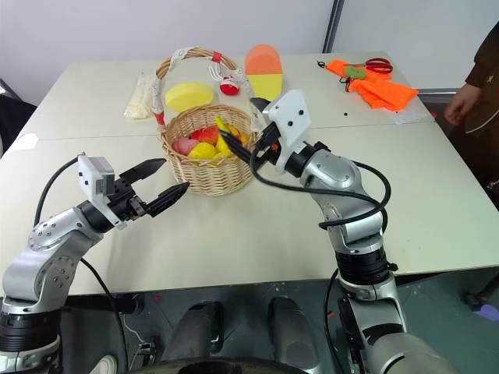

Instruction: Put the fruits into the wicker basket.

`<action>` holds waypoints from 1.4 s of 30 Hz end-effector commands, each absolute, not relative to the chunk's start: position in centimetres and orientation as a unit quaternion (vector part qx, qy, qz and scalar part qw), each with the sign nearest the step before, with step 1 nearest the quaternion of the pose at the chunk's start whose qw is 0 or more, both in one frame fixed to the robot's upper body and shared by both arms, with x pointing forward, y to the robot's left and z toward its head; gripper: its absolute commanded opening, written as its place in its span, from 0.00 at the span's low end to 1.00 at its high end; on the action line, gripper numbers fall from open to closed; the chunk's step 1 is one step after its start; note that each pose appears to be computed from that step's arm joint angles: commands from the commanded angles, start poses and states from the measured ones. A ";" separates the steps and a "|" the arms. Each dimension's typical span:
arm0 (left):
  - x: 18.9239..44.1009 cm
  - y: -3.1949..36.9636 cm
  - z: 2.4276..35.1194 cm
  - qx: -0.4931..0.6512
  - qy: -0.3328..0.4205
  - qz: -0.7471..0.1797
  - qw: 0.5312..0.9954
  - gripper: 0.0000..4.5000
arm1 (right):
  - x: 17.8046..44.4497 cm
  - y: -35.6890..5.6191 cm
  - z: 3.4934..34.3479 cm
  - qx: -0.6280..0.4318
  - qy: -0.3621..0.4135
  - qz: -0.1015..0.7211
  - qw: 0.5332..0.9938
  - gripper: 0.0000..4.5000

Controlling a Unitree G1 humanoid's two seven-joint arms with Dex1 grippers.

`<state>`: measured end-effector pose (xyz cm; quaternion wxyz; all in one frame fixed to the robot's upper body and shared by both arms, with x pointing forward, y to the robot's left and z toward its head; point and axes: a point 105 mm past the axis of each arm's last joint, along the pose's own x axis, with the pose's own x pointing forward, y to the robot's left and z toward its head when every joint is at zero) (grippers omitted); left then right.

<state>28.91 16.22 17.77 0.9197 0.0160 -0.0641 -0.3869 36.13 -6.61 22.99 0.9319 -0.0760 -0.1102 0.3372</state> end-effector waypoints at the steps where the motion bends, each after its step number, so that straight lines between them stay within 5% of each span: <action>1: 28.7 15.6 18.4 0.016 -0.080 -0.400 0.913 1.00 | 38.1 -6.1 24.3 -0.061 -0.125 0.313 0.940 0.98; 4: 28.6 15.5 18.4 0.014 -0.079 -0.403 0.912 1.00 | 39.6 -5.5 24.3 -0.041 -0.121 0.310 0.942 0.98; 13: 28.1 15.4 18.7 0.021 -0.086 -0.394 0.915 1.00 | 39.5 -7.1 25.6 0.012 -0.137 0.305 0.942 0.01; 17: 28.2 15.2 18.7 0.020 -0.087 -0.394 0.915 1.00 | 38.8 -9.7 26.9 0.006 -0.166 0.276 0.947 0.01; 27: 28.8 14.2 18.9 0.016 -0.094 -0.409 0.907 1.00 | 38.8 -26.9 28.7 -0.099 -0.151 -0.043 0.983 0.01; 31: 29.2 13.7 18.9 0.015 -0.097 -0.415 0.905 1.00 | 39.2 -29.7 28.0 -0.096 -0.134 -0.092 0.982 0.01; 37: 29.4 13.6 18.7 0.017 -0.095 -0.413 0.905 1.00 | 38.6 -30.4 28.1 -0.125 -0.145 -0.095 0.977 0.60; 42: 29.1 14.6 18.1 0.020 -0.083 -0.402 0.912 1.00 | 35.8 -32.1 28.2 -0.138 -0.173 -0.125 0.967 0.60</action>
